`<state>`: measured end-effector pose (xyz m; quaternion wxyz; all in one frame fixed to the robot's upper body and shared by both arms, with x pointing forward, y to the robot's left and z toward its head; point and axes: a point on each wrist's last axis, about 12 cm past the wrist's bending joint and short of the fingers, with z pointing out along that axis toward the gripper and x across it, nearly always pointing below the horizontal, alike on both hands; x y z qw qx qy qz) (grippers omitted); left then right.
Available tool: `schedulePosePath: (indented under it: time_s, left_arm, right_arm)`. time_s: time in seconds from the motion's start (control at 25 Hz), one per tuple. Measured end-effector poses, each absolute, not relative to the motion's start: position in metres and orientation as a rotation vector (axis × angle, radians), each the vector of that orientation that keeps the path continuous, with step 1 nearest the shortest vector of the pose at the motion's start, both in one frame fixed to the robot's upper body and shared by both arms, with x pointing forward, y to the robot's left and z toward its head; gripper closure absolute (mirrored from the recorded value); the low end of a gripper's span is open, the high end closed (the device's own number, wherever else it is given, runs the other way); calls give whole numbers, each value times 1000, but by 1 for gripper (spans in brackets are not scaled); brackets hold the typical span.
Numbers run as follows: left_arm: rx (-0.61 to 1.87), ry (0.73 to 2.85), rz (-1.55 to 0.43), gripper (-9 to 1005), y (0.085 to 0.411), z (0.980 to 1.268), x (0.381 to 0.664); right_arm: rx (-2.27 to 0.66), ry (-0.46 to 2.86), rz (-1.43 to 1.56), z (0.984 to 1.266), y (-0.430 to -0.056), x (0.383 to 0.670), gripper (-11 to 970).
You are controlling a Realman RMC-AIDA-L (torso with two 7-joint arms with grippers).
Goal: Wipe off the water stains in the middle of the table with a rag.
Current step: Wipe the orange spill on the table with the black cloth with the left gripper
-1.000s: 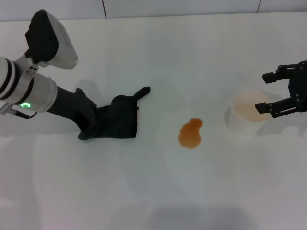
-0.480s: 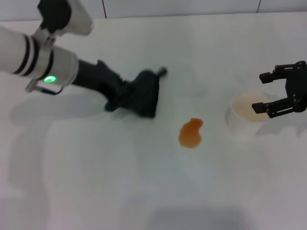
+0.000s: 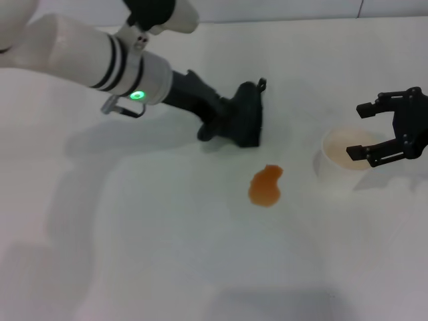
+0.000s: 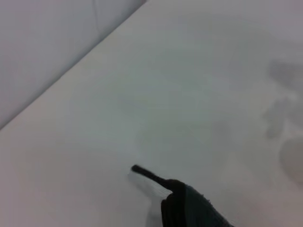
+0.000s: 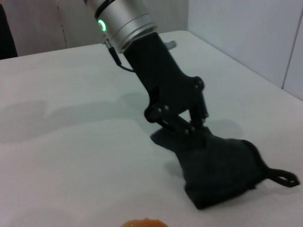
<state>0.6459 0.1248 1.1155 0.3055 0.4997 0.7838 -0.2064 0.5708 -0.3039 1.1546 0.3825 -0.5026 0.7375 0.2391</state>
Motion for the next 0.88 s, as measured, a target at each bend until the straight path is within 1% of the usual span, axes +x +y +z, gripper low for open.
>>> schedulePosePath:
  time_s: [0.16,0.32,0.52,0.88]
  left_arm:
    - [1380,2043,-570,920,109,1118,642]
    - [1466,2046,-590,920,98,1111,631]
    - [1531,2074,-616,920,97,1104,620]
    - [1665,2049,-777,919,96,1105,601]
  right_arm:
    - [-1283,1880,604,1155,-304,571,90]
    - [-1282,1884,597,1156,-306,571,89]
    - [-1285,1882,591,1157,-307,572,89]
    - [-1286,1883,568,1160,-307,576,89]
